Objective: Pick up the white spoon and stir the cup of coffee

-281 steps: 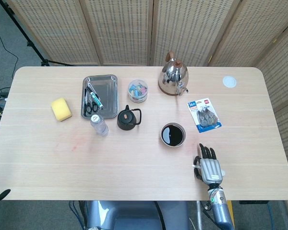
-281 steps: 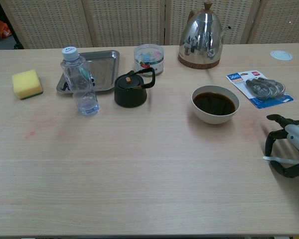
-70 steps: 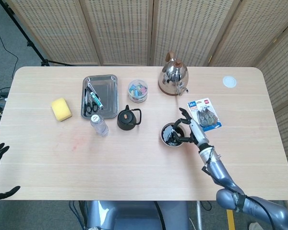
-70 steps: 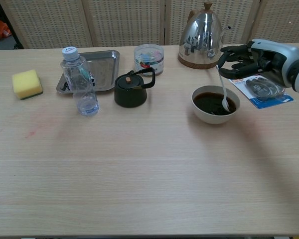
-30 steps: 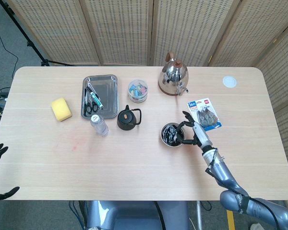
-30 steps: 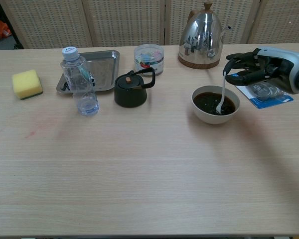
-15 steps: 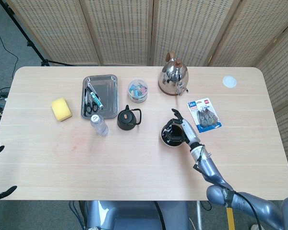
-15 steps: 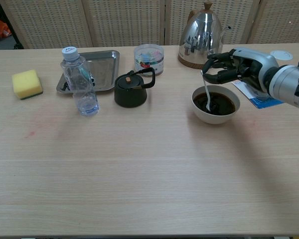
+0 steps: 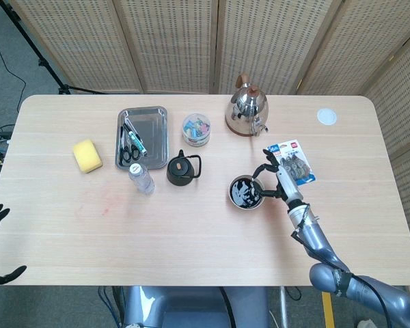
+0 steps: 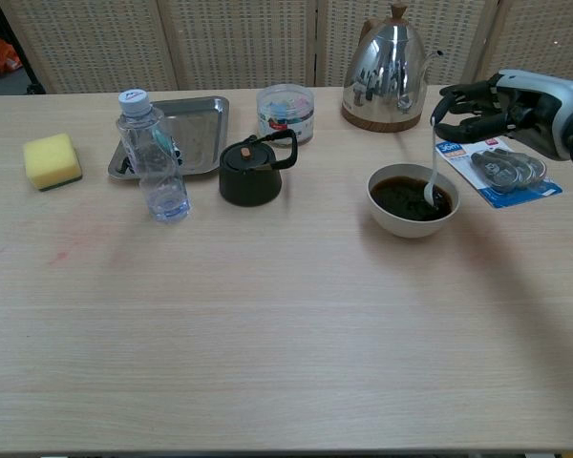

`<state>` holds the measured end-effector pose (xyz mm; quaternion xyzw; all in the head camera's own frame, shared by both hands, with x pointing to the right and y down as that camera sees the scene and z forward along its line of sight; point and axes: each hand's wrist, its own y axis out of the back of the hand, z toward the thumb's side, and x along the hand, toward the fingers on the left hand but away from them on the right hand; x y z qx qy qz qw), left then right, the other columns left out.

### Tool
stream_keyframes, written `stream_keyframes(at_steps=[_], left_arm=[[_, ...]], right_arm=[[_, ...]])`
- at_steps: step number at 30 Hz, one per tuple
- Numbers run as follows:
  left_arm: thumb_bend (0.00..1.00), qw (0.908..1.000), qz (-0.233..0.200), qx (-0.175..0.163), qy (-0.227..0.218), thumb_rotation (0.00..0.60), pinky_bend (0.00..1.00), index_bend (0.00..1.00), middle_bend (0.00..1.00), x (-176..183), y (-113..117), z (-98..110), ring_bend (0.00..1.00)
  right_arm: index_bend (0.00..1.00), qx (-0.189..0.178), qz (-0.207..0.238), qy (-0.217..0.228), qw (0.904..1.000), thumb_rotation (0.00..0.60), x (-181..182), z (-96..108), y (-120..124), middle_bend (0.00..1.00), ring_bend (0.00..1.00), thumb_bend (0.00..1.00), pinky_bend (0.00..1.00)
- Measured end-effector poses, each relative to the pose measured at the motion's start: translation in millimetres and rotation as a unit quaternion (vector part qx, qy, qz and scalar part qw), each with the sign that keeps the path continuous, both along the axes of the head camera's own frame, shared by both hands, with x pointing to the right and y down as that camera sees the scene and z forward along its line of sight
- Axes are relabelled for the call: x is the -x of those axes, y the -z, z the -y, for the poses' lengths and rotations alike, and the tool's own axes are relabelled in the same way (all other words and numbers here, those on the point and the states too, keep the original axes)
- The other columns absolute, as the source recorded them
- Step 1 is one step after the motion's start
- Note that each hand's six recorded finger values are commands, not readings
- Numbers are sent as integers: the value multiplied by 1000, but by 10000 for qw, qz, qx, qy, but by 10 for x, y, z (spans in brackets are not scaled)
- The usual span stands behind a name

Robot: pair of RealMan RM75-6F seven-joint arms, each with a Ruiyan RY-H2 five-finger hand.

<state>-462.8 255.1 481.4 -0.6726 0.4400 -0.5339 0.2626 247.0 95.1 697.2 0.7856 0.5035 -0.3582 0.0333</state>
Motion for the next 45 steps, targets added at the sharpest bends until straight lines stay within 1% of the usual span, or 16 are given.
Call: stream_keyframes(at_steps=[4, 8, 13, 17, 20, 24, 29, 31, 32, 33, 35, 36, 38, 39, 43, 45], left_arm=[[0, 10000, 6, 7, -19, 600, 0, 0, 0, -17, -5, -8, 0], [0, 10000, 5, 1, -17, 600, 0, 0, 0, -15, -1, -8, 0], [0, 10000, -4, -8, -2, 600, 0, 0, 0, -2, 5, -5, 0], [0, 10000, -10, -11, 16, 600, 0, 0, 0, 12, 9, 1, 0], [0, 10000, -22, -22, 35, 600, 0, 0, 0, 25, 17, 4, 0], [0, 10000, -35, -36, 69, 600, 0, 0, 0, 47, 28, 7, 0], [0, 10000, -25, -26, 50, 600, 0, 0, 0, 43, 23, 8, 0], [0, 10000, -20, -18, 34, 600, 0, 0, 0, 34, 19, 5, 0], [0, 10000, -18, -18, 24, 600, 0, 0, 0, 28, 18, 3, 0], [0, 10000, -15, -17, 12, 600, 0, 0, 0, 21, 17, 1, 0], [0, 10000, -11, -15, -12, 600, 0, 0, 0, 3, 14, -7, 0], [0, 10000, -10, -15, -15, 600, 0, 0, 0, -2, 14, -9, 0], [0, 10000, -10, -15, -20, 600, 0, 0, 0, -9, 15, -15, 0], [0, 10000, -10, -18, -19, 600, 0, 0, 0, -10, 15, -15, 0], [0, 10000, -9, -37, -15, 600, 0, 0, 0, -2, 24, -16, 0], [0, 10000, -19, -49, -12, 600, 0, 0, 0, 1, 31, -17, 0]], right_arm=[[609, 55, 43, 104, 9999, 600, -20, -83, 60, 0, 0, 543, 0], [609, 102, 176, 282, 9994, 600, 87, -176, 102, 0, 0, 543, 0], [609, 98, 270, 392, 9988, 600, 254, -189, 84, 0, 0, 543, 0], [609, 48, 292, 421, 9987, 600, 406, -143, 30, 0, 0, 539, 0], [609, -4, 224, 372, 9991, 600, 449, -71, -18, 0, 0, 512, 0], [609, -92, 40, 273, 9996, 600, 406, 37, -56, 0, 0, 494, 0], [609, -96, -65, 145, 9998, 600, 255, 78, -25, 0, 0, 479, 0], [568, -71, -84, 143, 9998, 600, 204, 66, -7, 0, 0, 400, 0], [504, -44, -104, 167, 9998, 600, 173, 50, 5, 0, 0, 316, 0], [418, -25, -126, 197, 9997, 600, 150, 37, 16, 0, 0, 213, 0], [279, 5, -190, 291, 9994, 600, 99, 8, 51, 0, 0, 72, 0], [216, 9, -216, 336, 9992, 600, 82, -2, 72, 0, 0, 24, 0], [142, -6, -261, 420, 9988, 600, 54, -12, 131, 0, 0, 0, 0], [121, -18, -270, 447, 9986, 600, 47, -13, 160, 0, 0, 0, 0], [110, -171, -328, 581, 9976, 600, 19, -7, 334, 0, 0, 0, 0], [110, -328, -431, 691, 9961, 600, -19, -10, 451, 0, 0, 0, 0]])
